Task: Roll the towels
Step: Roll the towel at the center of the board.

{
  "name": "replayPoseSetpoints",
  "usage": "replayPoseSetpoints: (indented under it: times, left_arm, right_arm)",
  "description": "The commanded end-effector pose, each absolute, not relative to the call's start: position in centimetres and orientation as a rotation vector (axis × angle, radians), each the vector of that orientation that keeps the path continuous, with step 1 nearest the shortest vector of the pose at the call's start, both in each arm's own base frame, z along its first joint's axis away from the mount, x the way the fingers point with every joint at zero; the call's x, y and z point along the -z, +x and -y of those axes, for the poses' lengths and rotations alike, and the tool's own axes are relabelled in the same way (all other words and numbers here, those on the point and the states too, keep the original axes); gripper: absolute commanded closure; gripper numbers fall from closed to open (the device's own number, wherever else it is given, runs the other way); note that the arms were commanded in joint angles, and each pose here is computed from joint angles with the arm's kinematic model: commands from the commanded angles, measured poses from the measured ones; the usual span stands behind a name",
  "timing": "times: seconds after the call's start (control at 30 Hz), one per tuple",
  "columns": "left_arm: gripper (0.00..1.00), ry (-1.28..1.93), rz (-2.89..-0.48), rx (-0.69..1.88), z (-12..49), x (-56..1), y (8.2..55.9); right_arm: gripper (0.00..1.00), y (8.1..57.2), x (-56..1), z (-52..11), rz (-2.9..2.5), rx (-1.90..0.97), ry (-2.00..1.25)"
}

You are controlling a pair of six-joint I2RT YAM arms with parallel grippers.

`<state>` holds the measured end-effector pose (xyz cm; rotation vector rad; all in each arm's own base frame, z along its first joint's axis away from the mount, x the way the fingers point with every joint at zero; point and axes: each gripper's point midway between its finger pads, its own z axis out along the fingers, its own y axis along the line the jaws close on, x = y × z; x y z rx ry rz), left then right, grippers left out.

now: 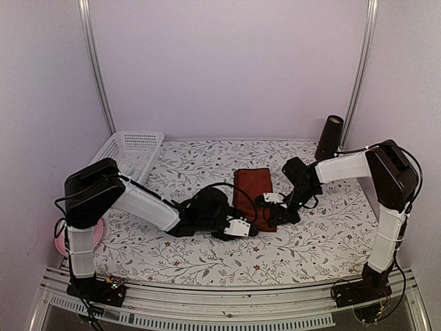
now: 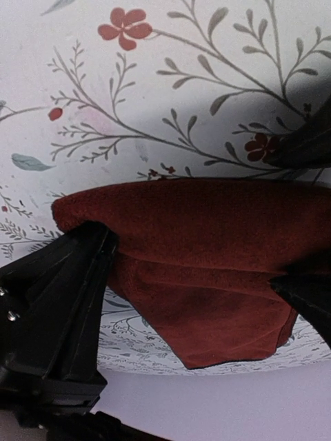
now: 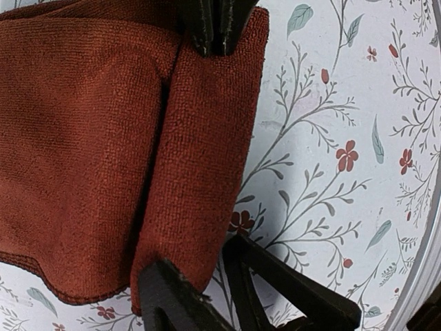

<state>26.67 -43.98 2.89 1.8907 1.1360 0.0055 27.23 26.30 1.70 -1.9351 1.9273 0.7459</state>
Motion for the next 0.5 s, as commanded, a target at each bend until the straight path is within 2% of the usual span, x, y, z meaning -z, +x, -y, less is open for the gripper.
replayPoseSetpoints:
  times: [0.0, 0.17, 0.47]
  left_arm:
    - [0.5, 2.002, -1.164, -0.069, 43.3, 0.3, 26.0]
    - [0.62, 2.051, -1.163, -0.097, 43.1, 1.5, 25.5]
    - [0.72, 2.092, -1.153, -0.09, 43.2, 2.3, 24.0]
  right_arm:
    - [0.95, 27.9, 0.4, -24.8, -1.999, -0.668, -1.963]
    - [0.96, 28.2, 0.1, -24.8, -1.996, -0.656, -1.959]
    - [0.96, 29.0, -0.2, -24.5, -2.002, -0.641, -1.936]
